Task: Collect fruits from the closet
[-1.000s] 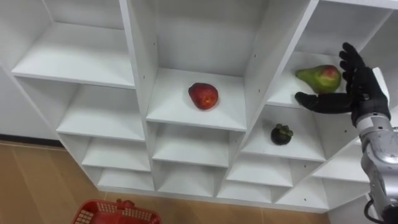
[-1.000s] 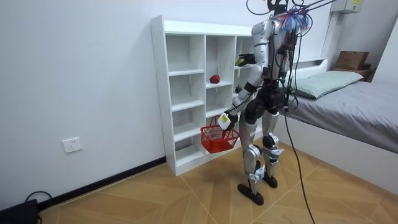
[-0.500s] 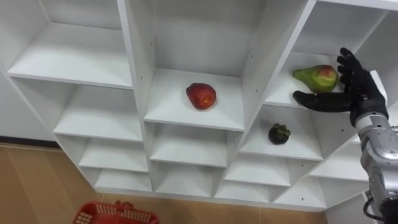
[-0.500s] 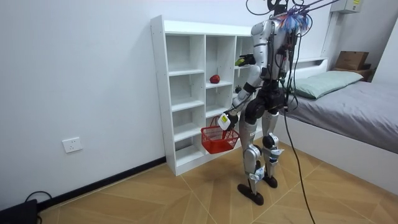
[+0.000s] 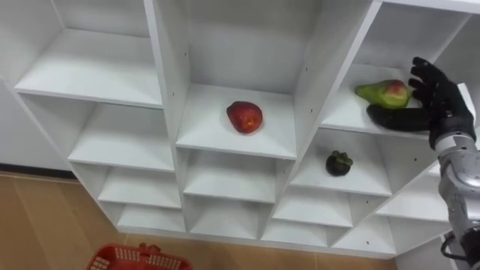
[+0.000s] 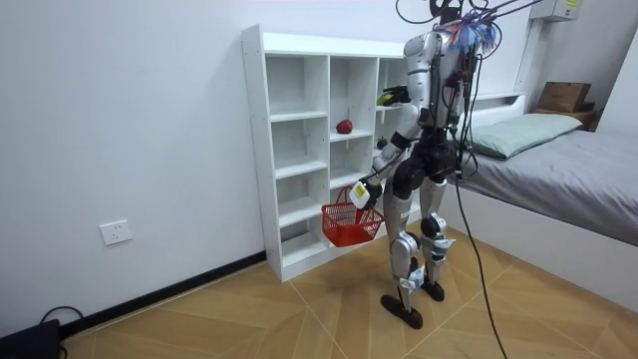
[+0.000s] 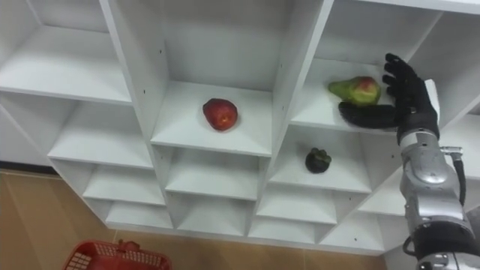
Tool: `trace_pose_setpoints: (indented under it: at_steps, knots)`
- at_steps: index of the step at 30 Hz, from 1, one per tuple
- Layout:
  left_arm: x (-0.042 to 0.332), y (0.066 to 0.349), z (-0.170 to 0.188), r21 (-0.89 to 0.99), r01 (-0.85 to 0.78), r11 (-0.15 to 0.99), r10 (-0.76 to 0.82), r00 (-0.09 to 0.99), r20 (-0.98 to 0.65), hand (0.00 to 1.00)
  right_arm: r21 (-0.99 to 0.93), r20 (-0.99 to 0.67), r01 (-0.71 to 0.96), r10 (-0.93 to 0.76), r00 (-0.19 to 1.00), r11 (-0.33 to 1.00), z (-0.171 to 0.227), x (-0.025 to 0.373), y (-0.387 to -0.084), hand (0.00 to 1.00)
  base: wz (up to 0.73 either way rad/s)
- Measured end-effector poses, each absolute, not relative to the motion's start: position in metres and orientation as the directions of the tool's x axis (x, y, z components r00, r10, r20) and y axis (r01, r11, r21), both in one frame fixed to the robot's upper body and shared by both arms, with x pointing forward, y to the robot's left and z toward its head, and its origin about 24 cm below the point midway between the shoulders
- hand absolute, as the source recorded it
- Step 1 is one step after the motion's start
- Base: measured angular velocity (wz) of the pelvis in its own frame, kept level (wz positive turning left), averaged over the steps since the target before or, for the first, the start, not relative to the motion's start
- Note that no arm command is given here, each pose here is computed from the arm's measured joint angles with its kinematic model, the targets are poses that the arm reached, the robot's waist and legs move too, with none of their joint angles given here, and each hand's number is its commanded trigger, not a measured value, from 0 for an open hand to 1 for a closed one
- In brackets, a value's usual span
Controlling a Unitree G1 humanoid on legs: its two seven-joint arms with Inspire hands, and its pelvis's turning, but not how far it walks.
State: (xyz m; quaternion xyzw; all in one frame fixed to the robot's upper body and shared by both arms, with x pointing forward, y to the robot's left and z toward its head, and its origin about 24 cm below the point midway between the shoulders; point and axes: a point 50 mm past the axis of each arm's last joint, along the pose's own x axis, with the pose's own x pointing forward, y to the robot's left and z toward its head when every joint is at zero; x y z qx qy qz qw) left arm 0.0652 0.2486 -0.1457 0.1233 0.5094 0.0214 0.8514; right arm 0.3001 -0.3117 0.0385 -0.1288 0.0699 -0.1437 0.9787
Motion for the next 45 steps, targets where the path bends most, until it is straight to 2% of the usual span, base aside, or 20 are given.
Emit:
trace_pose_setpoints:
  at_steps: [12,29,32,39,45]
  knots:
    - [0.067,0.247,-0.148,0.227,0.107,0.968,0.153,0.466,-0.872,1.0,-0.28,-0.103,0.284,-0.322,0.941,0.917,0.04,0.3,-0.317,1.0,0.0]
    - [0.071,0.248,-0.147,0.209,0.119,0.971,0.132,0.465,-0.875,1.0,-0.327,-0.138,0.192,-0.247,0.959,0.925,0.04,0.303,-0.31,1.0,0.0]
    - [0.077,0.248,-0.144,0.214,0.124,0.969,0.128,0.489,-0.863,1.0,-0.353,-0.127,0.164,-0.221,0.967,0.921,0.044,0.305,-0.306,1.0,-0.03]
    - [0.094,0.246,-0.141,0.232,0.129,0.964,0.13,0.533,-0.836,1.0,-0.437,-0.047,0.028,-0.054,0.997,0.899,0.054,0.297,-0.272,1.0,0.0]
    - [0.097,0.246,-0.139,0.256,0.108,0.961,0.156,0.553,-0.818,1.0,-0.487,-0.01,0.008,-0.015,1.0,0.873,0.057,0.28,-0.265,1.0,-0.05]
